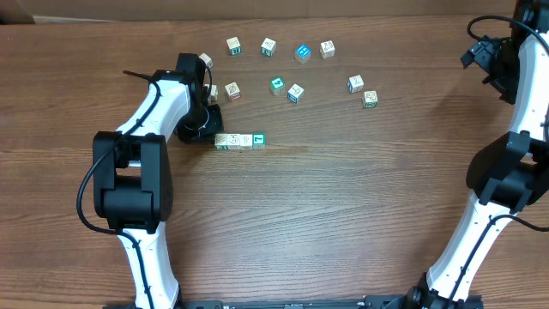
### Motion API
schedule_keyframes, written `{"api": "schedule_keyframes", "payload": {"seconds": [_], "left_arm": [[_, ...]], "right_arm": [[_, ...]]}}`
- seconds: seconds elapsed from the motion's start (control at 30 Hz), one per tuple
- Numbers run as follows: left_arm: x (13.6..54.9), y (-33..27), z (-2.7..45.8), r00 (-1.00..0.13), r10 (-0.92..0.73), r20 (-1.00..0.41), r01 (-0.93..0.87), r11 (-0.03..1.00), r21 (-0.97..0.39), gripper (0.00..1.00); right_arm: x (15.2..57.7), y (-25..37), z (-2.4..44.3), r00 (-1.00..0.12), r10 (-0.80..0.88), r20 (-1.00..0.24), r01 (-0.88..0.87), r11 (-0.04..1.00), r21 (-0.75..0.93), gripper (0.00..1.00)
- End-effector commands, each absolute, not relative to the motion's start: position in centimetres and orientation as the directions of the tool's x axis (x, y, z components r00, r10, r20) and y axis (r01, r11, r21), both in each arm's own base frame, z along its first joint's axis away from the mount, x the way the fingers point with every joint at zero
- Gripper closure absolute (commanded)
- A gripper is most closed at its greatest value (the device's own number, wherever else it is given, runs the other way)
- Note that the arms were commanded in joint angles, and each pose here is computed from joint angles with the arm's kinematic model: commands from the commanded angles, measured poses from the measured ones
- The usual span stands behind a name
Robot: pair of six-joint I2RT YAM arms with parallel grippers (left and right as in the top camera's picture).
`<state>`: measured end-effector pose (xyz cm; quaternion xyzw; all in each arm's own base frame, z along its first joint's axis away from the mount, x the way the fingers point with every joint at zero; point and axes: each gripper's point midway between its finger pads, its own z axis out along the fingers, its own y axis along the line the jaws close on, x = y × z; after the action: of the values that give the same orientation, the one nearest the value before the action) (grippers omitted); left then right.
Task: Form a horizontal line
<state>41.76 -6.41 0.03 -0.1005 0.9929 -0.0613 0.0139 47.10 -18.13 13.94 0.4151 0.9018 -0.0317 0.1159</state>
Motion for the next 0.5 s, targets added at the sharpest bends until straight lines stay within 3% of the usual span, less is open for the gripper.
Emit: {"api": "schedule_keyframes", "payload": {"seconds": [0.0,0.1,0.47], "left_arm": [[40.6,-5.2,-2.1,-0.980,-0.198,0.024,-0.199,0.979,-0.049,0.93],[40.8,-4.3,-2.1,-0.976,-0.216,0.009,-0.216,0.976,-0.019,0.81],[41.8,-1.7,-2.1,-0.958,-0.285,-0.036,-0.285,0.958,0.016,0.80]], "right_arm": [[47.0,-18.3,14.7,-0.626,0.739,-0.249,0.755,0.654,0.044,0.00],[47.0,-18.3,14.7,-0.626,0.739,-0.249,0.755,0.654,0.044,0.00],[47.0,-18.3,14.7,-0.626,0.739,-0.249,0.755,0.654,0.043,0.00]]}}
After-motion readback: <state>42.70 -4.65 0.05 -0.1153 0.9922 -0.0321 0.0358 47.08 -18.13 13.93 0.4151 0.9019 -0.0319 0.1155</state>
